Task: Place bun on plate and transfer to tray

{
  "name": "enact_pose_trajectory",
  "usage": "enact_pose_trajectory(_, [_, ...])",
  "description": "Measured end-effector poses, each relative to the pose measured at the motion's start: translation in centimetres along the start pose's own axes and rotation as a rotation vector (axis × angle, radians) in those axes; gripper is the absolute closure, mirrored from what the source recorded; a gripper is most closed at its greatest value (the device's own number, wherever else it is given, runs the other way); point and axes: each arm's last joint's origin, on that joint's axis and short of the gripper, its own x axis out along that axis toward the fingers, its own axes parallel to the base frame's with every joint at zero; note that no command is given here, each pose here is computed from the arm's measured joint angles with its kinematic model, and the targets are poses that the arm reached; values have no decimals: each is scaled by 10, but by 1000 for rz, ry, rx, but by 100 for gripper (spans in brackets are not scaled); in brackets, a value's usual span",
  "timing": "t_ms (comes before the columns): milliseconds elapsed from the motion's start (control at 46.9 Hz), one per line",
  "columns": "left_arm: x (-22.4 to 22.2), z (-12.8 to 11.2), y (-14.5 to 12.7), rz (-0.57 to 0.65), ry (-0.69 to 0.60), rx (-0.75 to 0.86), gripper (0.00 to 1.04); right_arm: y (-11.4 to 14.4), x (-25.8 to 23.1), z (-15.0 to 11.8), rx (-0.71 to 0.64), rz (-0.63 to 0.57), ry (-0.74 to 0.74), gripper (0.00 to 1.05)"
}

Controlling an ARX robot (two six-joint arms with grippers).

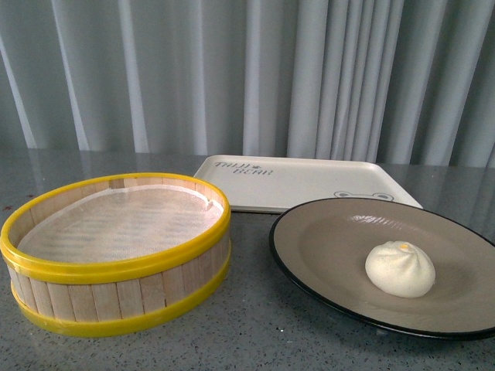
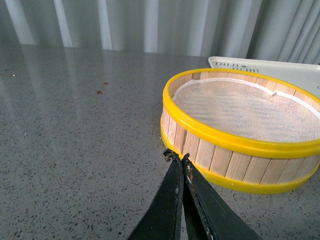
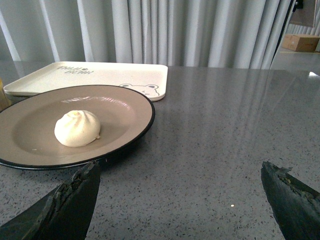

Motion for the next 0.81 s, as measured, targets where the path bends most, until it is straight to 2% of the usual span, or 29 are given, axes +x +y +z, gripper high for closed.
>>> enact_pose_trajectory(810, [-24, 4, 0, 0, -13, 0, 101, 0, 0, 0, 0, 0, 0, 9])
